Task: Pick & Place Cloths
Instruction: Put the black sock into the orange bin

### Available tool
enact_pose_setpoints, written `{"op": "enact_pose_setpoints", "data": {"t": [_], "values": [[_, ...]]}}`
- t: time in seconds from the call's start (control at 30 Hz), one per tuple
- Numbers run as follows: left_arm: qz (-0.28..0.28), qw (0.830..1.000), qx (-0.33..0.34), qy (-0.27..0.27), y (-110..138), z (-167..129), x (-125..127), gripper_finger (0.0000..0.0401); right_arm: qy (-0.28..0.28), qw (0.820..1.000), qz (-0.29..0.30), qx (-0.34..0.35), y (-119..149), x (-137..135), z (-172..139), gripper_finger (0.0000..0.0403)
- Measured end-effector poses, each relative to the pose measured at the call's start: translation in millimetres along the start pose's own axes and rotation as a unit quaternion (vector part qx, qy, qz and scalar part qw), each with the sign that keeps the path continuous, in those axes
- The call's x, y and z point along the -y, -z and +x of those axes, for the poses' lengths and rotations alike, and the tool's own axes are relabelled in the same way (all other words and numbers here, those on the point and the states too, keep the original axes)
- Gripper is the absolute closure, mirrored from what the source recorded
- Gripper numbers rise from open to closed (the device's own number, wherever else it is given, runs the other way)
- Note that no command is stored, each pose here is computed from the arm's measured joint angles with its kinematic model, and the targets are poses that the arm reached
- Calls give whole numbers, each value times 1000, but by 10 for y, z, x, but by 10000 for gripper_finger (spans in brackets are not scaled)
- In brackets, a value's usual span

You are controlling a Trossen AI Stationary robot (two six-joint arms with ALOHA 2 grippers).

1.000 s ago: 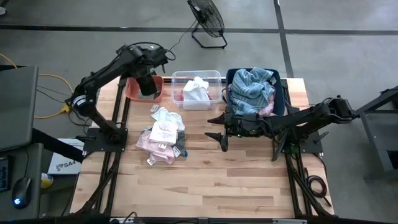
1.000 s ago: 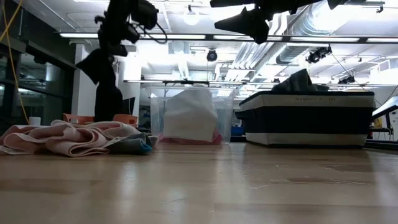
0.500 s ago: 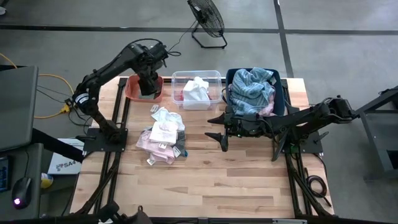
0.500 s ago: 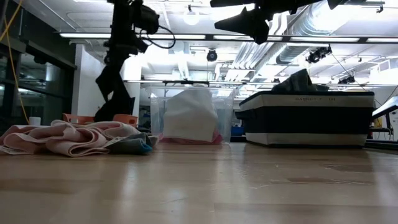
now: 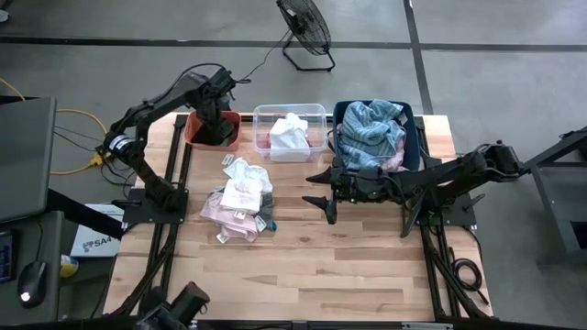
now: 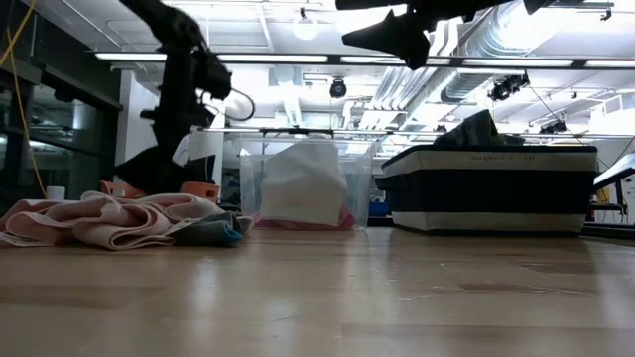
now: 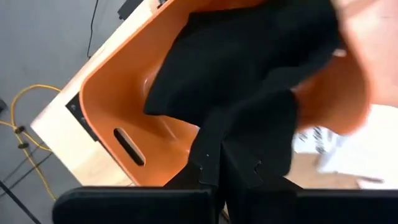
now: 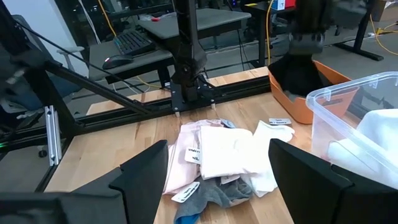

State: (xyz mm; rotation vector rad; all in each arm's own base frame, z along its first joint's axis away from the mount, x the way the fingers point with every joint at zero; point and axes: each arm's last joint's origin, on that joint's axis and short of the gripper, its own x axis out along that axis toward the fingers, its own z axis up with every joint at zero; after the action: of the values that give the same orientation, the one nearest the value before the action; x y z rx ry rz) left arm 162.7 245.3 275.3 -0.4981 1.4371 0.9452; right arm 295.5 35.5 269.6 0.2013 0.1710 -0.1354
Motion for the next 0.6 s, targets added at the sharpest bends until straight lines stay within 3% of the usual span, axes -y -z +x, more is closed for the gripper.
{"op": "enact_pose_setpoints", "data": {"t": [0.33, 0.6], "values": [[-45, 999, -8, -9, 156, 616, -165, 401, 0, 1000, 0, 0, 0, 0, 0, 133], [-60, 998, 23, -29, 120, 685, -153, 401, 2, 1000, 1, 1, 0, 1, 0, 133]]}}
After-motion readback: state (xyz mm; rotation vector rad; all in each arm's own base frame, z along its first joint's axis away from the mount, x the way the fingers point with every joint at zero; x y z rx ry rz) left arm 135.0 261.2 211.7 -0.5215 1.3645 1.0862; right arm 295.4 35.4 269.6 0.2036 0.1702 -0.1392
